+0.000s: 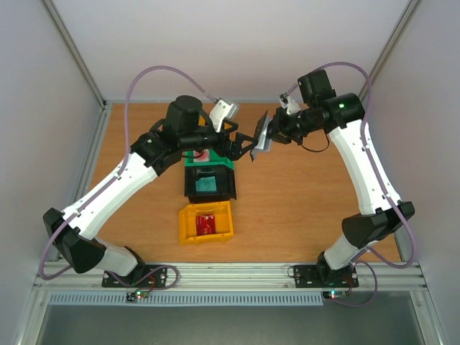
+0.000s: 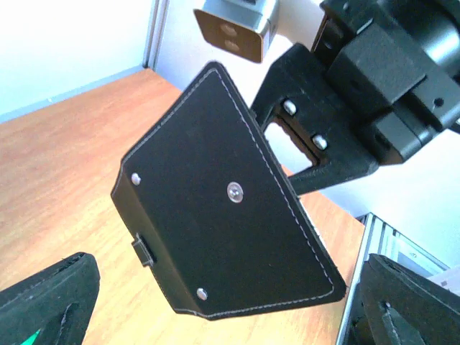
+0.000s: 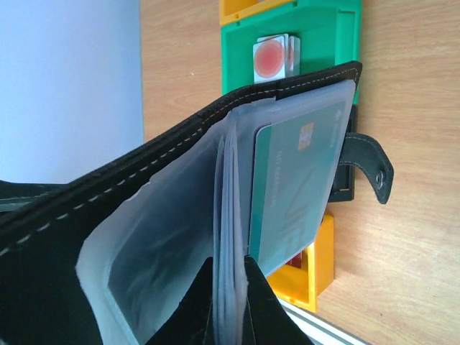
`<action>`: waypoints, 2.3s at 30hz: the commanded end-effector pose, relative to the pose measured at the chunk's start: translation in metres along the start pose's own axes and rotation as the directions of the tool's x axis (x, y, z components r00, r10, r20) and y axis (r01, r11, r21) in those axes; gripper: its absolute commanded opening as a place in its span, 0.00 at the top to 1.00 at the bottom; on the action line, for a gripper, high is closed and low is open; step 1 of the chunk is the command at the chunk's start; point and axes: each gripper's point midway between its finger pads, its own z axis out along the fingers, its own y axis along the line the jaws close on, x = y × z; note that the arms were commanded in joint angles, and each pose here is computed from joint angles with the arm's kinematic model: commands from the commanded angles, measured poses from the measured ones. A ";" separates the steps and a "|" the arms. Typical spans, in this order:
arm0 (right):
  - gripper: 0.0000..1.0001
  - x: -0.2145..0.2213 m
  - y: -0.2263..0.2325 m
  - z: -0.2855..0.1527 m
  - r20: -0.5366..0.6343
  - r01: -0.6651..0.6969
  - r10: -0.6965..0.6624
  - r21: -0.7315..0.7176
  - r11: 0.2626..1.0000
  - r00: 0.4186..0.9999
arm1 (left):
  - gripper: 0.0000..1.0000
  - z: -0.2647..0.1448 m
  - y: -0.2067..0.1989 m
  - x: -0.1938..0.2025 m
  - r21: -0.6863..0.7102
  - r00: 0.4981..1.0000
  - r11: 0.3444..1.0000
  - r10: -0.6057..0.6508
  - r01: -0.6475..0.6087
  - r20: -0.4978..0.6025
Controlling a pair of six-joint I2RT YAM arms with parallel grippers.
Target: Take the credit cards out of the card holder
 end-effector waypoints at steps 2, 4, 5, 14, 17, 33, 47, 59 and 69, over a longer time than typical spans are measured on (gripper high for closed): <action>0.99 -0.004 0.019 -0.010 0.051 -0.028 0.028 -0.007 1.000 0.998 | 0.01 0.002 -0.002 -0.008 0.005 1.000 1.000 0.028 -0.028 0.009; 0.99 -0.004 0.021 -0.011 0.054 -0.032 0.032 -0.003 0.999 0.998 | 0.01 0.003 -0.003 -0.007 0.012 1.000 1.000 0.014 -0.014 0.001; 0.99 -0.004 0.021 -0.011 0.055 -0.037 0.037 0.001 0.999 0.998 | 0.01 0.004 -0.003 -0.006 0.017 1.000 1.000 0.014 -0.014 -0.003; 0.99 -0.002 0.027 -0.001 0.048 -0.045 0.044 0.021 0.999 0.998 | 0.01 0.010 -0.010 -0.021 0.039 0.998 0.998 0.056 -0.057 0.040; 0.99 -0.004 0.029 0.000 0.054 -0.041 0.040 0.015 0.999 0.998 | 0.01 0.012 -0.011 -0.018 0.050 0.997 0.996 0.078 -0.079 0.031; 0.99 -0.005 0.051 -0.015 0.069 -0.003 0.006 -0.051 0.999 0.998 | 0.32 0.023 0.008 -0.010 -0.024 0.998 0.998 0.064 -0.064 -0.002; 0.99 -0.002 0.066 -0.008 0.016 0.057 -0.055 -0.140 0.989 0.998 | 0.90 0.003 -0.012 -0.013 0.056 0.999 0.998 -0.024 0.022 0.035; 0.87 -0.004 0.079 -0.004 -0.003 0.047 -0.049 -0.225 0.973 0.999 | 1.00 0.003 -0.003 -0.019 0.002 0.997 0.998 0.055 -0.056 0.049; 0.47 -0.021 0.093 -0.021 0.111 0.087 -0.038 -0.479 0.874 0.993 | 1.00 -0.020 -0.018 -0.033 0.144 0.982 0.977 -0.169 0.156 0.089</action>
